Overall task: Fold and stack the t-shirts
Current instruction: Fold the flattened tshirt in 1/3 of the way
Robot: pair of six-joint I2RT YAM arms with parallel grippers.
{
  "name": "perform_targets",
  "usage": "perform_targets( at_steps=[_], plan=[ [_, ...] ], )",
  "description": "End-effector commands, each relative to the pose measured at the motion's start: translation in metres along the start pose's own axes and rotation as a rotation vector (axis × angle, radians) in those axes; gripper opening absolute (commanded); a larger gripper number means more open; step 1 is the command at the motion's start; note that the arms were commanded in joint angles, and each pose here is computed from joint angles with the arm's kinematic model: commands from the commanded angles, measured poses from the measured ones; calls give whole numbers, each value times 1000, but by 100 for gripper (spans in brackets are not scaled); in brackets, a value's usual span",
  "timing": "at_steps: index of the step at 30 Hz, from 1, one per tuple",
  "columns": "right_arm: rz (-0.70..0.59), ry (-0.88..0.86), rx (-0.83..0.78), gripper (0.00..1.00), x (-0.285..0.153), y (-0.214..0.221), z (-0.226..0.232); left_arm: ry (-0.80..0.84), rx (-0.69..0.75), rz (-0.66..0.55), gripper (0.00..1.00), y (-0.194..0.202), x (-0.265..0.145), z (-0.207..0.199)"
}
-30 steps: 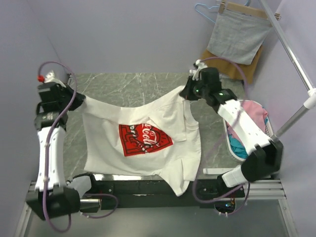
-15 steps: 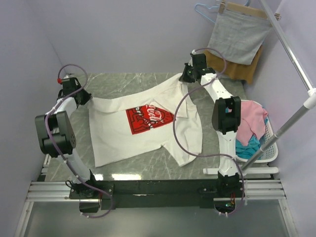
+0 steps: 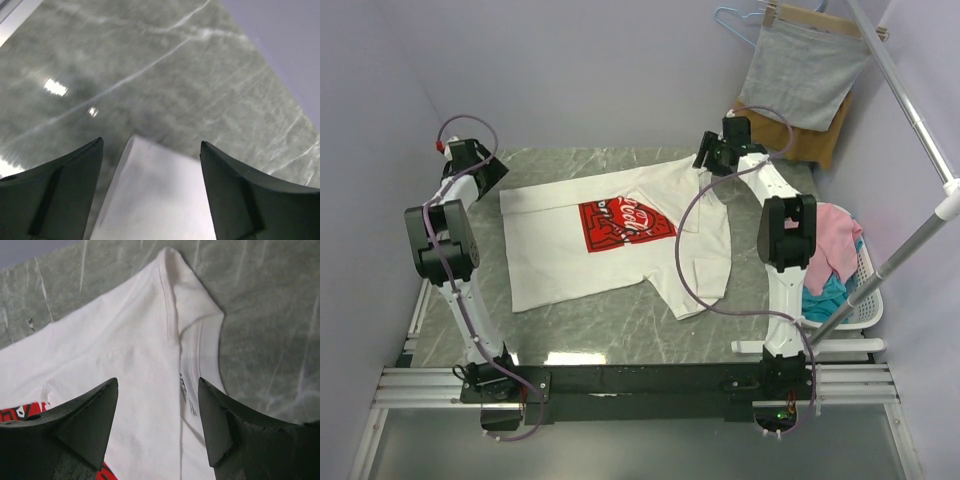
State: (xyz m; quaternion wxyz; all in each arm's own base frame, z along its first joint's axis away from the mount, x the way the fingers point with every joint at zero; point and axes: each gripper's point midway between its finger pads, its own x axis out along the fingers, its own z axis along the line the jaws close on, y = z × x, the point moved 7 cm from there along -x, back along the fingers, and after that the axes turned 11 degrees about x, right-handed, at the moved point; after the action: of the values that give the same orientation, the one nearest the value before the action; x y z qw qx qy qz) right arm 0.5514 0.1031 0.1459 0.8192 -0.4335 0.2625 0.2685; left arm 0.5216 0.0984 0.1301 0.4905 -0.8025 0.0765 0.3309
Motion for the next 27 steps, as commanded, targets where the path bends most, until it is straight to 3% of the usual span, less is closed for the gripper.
perform_targets(
  at_steps=[1, 6, 12, 19, 27],
  plan=[
    [-185, -70, -40, 72, -61, -41, 31, 46, 29, -123, 85, -31, -52, -12],
    [-93, -81, -24, 72, -76, -22, 33, 256, 14, -35, 89, -13, -86, -51],
    [57, -69, 25, 72, -97, 26, 15, 382, 60, 141, 90, 62, -120, -90],
    [243, -36, -50, 71, -143, 121, 0, 348, 70, 354, 90, 161, -156, -62],
    [341, 57, -113, 71, -150, 188, -7, 236, 89, 433, 91, 208, -183, -26]
  ],
)
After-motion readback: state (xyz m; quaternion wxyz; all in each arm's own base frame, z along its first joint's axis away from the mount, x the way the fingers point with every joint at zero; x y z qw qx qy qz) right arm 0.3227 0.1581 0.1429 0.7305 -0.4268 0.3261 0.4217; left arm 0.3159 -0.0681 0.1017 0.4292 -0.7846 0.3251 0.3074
